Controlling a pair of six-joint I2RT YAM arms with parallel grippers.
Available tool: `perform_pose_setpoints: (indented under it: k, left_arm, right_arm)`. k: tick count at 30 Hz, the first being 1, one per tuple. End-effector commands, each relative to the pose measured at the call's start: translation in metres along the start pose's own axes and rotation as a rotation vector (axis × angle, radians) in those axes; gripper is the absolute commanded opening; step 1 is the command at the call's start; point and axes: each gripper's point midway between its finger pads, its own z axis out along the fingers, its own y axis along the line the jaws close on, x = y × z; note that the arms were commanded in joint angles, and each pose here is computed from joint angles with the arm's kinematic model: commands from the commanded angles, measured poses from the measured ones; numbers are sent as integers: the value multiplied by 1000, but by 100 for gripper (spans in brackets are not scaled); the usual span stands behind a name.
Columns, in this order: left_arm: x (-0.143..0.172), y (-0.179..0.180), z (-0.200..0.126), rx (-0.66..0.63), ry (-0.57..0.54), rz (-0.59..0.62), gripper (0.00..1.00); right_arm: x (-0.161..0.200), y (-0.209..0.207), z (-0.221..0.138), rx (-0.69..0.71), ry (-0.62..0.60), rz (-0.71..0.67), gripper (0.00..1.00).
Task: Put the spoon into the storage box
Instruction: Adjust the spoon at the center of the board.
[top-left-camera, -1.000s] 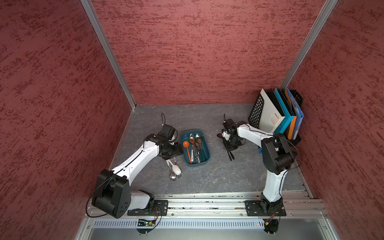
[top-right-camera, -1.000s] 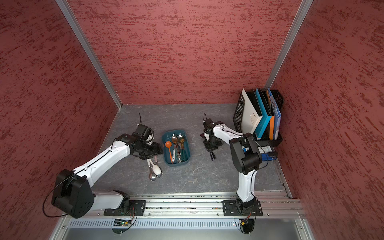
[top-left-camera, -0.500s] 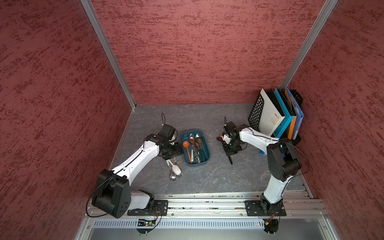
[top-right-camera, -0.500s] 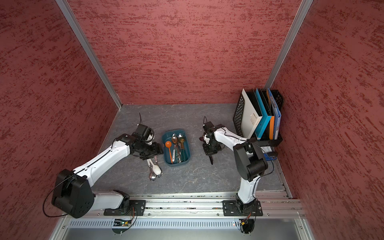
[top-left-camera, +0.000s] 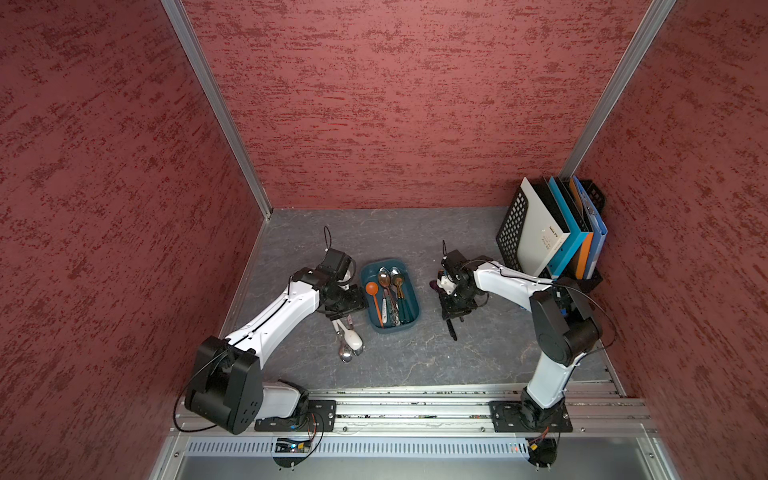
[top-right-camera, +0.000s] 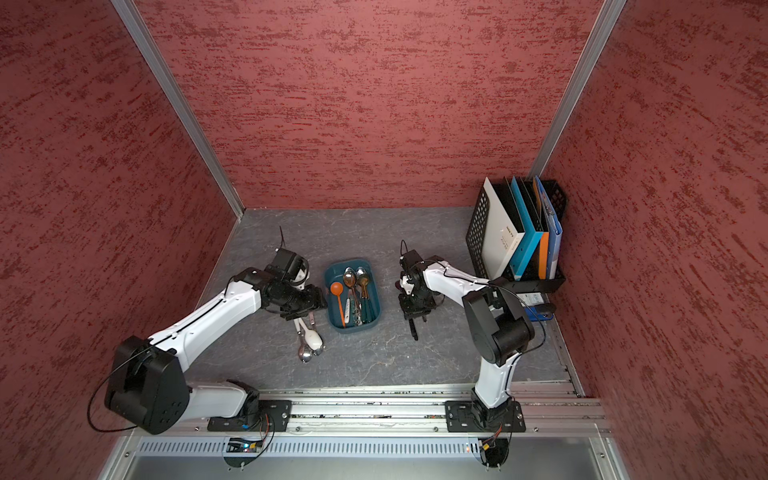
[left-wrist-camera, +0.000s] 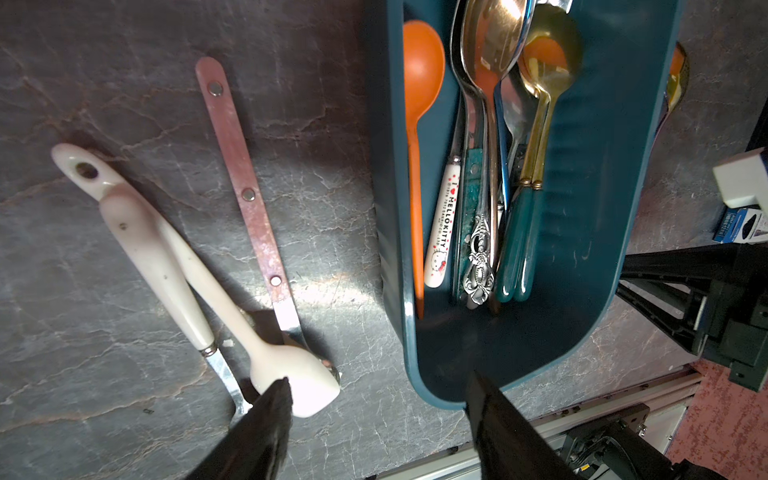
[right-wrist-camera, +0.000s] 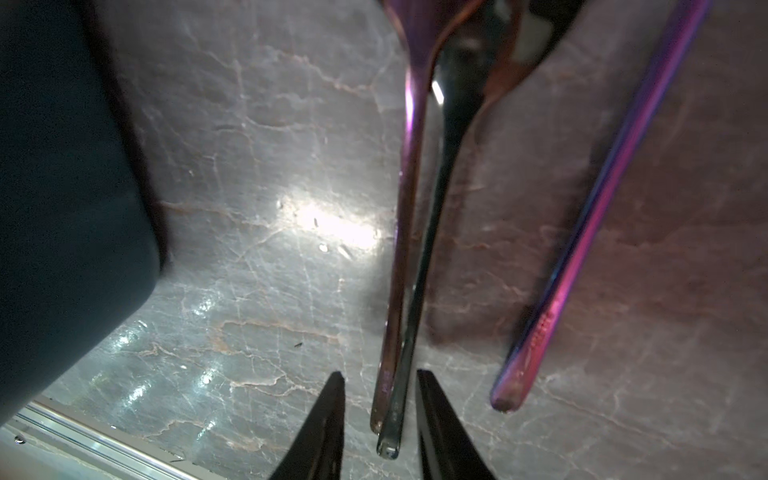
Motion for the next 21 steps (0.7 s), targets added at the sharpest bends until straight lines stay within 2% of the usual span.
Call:
perform_pose_setpoints:
  k: [1, 9, 15, 21]
  left_arm:
    - [1, -1, 2, 9, -2, 18, 70]
    - [3, 1, 2, 5, -1, 18, 70]
    - [5, 3, 1, -4, -2, 16, 70]
    - [7, 6, 3, -8, 3, 10, 70]
  right_arm:
    - [-15, -1, -14, 38, -66, -24, 32]
    - [-60, 8, -26, 43, -176, -60, 27]
    - [-79, 11, -20, 45, -169, -75, 24]
    - [-80, 1, -13, 94, -150, -51, 22]
